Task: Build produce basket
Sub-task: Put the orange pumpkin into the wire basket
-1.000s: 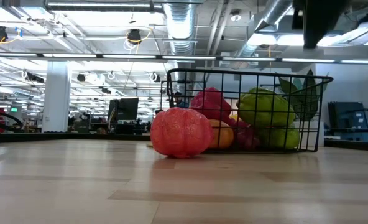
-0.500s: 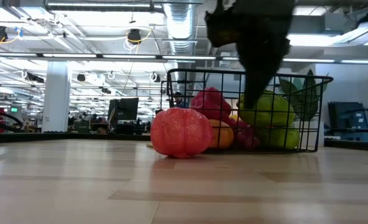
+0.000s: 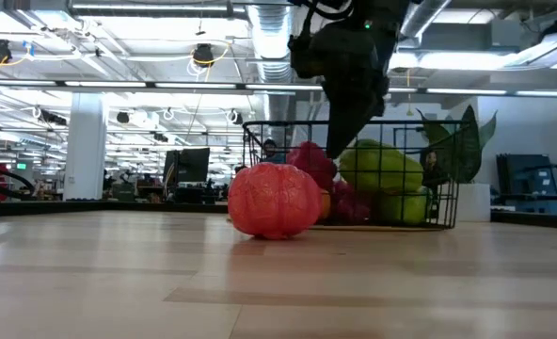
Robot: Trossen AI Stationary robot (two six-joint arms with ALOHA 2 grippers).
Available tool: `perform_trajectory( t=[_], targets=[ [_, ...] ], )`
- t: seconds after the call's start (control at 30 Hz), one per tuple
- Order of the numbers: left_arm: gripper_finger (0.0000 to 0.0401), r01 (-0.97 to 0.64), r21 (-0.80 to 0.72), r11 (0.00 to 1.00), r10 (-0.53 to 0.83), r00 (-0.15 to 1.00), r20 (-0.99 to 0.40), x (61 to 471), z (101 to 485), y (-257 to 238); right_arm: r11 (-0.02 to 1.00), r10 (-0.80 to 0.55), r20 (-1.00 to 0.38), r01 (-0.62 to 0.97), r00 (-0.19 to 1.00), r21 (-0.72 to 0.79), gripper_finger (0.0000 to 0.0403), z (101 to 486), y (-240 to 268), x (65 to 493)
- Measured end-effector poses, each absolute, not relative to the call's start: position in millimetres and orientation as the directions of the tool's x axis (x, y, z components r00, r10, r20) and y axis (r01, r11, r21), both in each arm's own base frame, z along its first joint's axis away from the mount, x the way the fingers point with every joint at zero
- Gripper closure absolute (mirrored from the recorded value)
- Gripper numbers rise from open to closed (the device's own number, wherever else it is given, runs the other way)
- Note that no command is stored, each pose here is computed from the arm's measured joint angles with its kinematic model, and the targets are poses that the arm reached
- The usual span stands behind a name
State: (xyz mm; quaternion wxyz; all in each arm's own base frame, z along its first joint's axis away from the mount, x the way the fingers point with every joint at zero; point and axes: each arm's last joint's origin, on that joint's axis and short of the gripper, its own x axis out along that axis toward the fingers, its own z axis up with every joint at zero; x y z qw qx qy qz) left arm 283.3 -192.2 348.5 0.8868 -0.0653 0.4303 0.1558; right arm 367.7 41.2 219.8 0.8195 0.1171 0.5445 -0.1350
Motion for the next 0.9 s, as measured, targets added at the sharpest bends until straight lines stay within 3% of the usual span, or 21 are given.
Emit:
perform_trajectory(
  t=[0.13,0.3,0.57,0.77,0.9],
  targets=[
    [0.0401,-0.331,0.015,0.944,0.216,0.579,-0.786,283,348,-192,0.943,-0.049,-0.919,0.321,0.392,0.086,0.0402,237,51,368],
    [0.0401,-0.37,0.011,0.929,0.244,0.591,-0.769,285,349,-190,0.953,-0.02,-0.897,0.279,0.442,0.116,0.0402,288,79,356],
    [0.0401,-0.568,-0.1,0.817,0.322,0.594,-0.738,294,350,-175,0.937,-0.153,-0.782,0.341,0.604,0.08,0.0401,396,116,282],
    [0.0394,-0.462,-0.064,0.885,0.273,0.624,-0.732,309,349,-171,0.938,-0.149,-0.609,0.305,0.779,0.162,0.0399,452,137,210],
    [0.0354,-0.356,-0.074,0.931,0.189,0.646,-0.739,325,342,-174,0.947,-0.112,-0.511,0.248,0.852,0.206,0.0401,470,146,172]
  ],
)
